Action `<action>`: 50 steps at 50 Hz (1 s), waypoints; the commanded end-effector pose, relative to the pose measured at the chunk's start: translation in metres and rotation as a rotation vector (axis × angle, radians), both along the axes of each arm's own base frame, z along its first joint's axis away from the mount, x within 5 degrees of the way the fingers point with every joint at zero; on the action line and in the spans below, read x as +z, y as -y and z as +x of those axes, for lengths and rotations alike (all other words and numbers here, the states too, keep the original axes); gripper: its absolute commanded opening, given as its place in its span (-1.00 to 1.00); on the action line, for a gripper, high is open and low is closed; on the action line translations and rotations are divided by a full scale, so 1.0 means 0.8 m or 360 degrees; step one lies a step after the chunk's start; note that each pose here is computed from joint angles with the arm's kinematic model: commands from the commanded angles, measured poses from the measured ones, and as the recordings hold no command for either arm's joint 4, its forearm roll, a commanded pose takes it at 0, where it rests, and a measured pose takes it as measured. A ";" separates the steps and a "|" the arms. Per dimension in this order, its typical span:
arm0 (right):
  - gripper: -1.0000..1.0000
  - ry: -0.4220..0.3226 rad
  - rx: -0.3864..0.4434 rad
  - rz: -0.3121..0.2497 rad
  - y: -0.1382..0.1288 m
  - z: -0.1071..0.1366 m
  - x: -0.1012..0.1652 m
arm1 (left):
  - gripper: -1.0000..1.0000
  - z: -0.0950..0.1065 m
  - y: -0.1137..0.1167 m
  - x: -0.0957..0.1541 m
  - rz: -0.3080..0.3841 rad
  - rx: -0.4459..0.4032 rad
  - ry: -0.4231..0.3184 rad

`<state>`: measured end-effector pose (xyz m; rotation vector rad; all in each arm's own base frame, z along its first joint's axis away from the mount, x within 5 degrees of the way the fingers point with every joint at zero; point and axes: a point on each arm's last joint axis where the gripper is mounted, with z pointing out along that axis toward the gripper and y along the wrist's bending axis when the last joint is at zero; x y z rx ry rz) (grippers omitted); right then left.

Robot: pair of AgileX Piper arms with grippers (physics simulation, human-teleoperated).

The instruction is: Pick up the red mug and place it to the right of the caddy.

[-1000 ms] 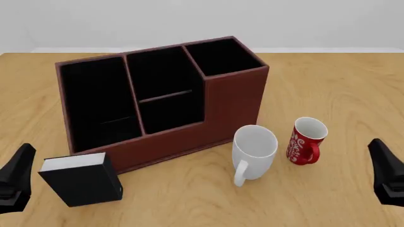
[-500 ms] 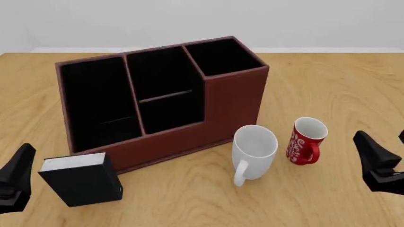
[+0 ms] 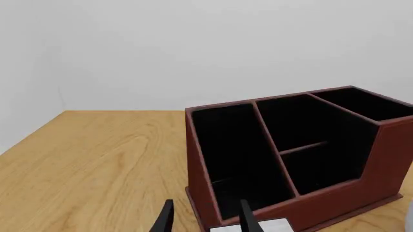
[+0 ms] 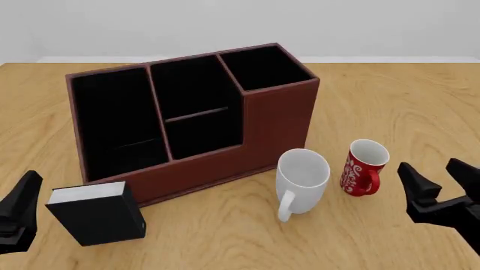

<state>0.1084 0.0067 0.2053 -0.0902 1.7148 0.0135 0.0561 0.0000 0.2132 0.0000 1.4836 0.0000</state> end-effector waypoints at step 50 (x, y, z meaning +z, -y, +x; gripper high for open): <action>1.00 -0.0177 0.0076 -0.0027 -0.012 0.048 -0.049 | 1.00 0.000 0.000 0.000 0.0000 0.0000 0.0000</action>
